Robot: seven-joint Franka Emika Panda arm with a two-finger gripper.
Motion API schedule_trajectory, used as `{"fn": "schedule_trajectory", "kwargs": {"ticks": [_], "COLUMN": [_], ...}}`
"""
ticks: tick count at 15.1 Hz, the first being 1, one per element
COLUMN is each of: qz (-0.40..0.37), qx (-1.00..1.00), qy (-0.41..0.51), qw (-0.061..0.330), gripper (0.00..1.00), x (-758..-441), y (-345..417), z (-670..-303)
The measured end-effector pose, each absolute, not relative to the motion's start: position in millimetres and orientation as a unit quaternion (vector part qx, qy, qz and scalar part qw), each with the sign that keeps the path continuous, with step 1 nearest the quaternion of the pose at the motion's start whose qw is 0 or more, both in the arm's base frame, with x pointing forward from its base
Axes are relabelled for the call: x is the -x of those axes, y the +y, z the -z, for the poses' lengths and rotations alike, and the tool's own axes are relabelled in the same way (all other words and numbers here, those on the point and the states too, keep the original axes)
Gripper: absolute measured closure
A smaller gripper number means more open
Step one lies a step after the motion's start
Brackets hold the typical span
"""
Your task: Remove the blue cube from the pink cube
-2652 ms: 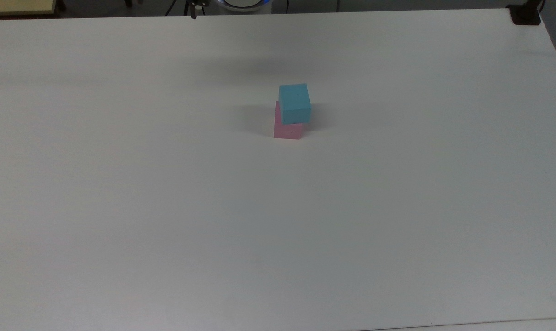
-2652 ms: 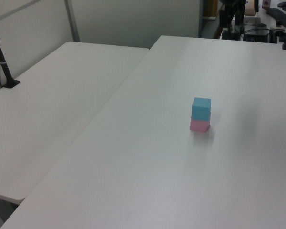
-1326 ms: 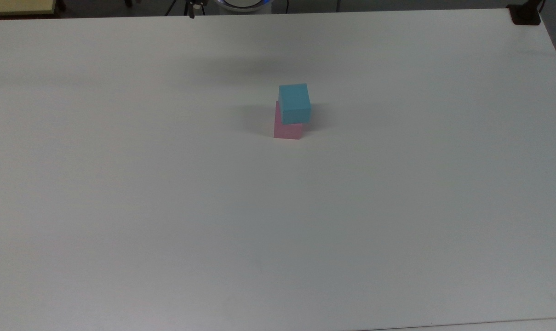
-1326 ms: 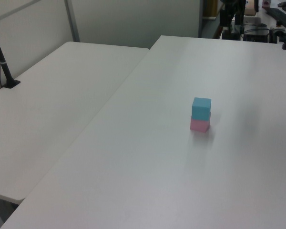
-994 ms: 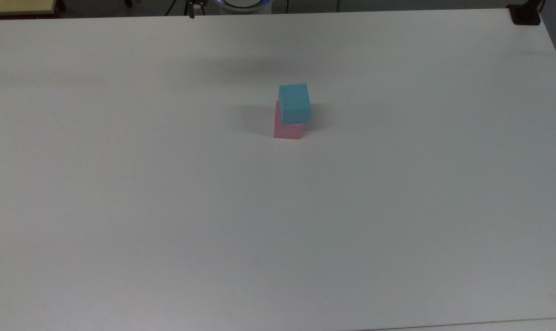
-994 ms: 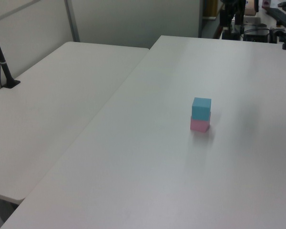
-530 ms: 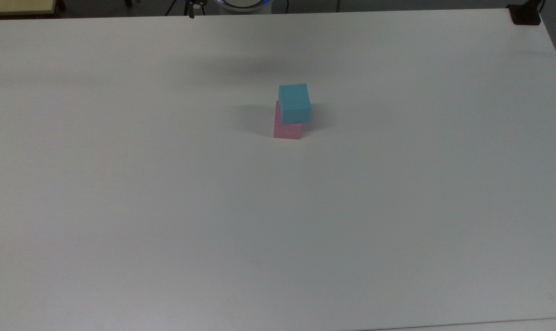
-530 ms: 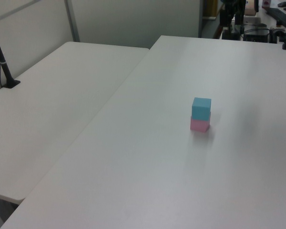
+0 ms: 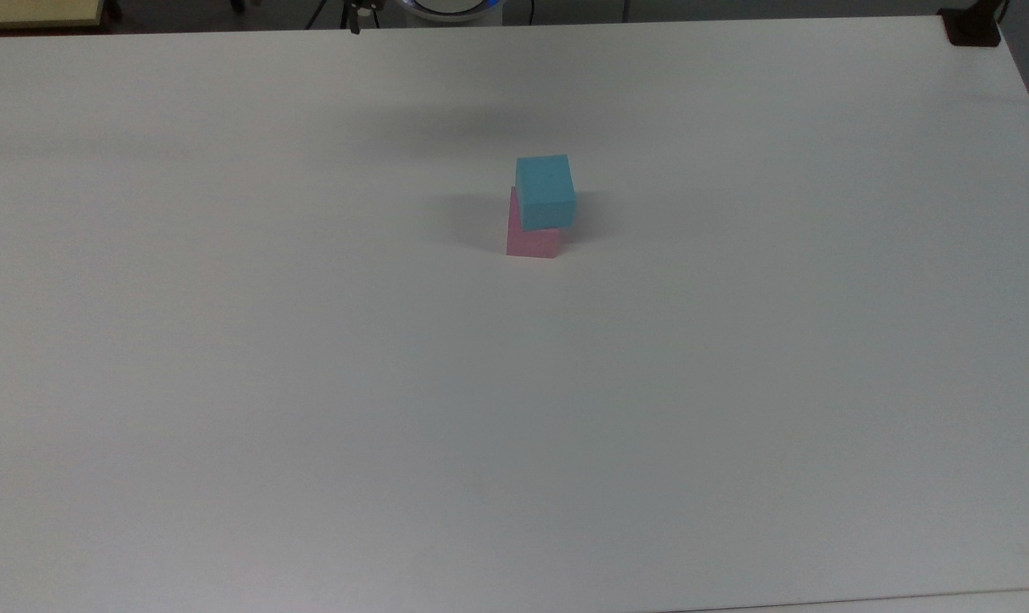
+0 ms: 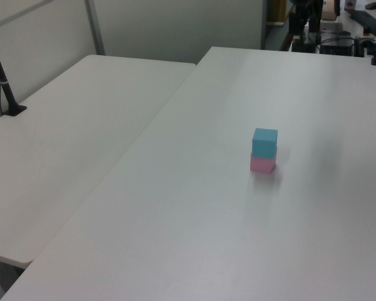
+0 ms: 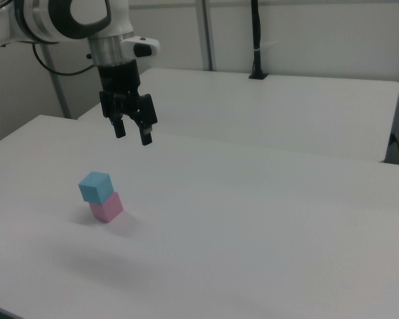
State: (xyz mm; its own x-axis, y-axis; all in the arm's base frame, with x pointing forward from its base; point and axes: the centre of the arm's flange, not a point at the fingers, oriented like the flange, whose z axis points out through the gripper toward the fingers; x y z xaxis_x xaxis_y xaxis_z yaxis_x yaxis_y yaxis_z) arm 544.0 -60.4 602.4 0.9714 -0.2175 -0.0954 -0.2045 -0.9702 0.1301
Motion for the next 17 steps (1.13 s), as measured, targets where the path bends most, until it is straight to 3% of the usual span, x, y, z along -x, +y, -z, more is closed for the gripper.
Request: {"fn": "schedule_trajectory", "kwargs": {"ticks": [8, 17], "qz": [0.066, 0.054], "qx": [-0.992, -0.997], "qy": [-0.086, 0.021], "qw": [0.062, 0.055], "gripper": [0.0, 0.0], "x": [-550.7, -600.0], "y": [-41.4, 81.0], "z": [-589.7, -512.1]}}
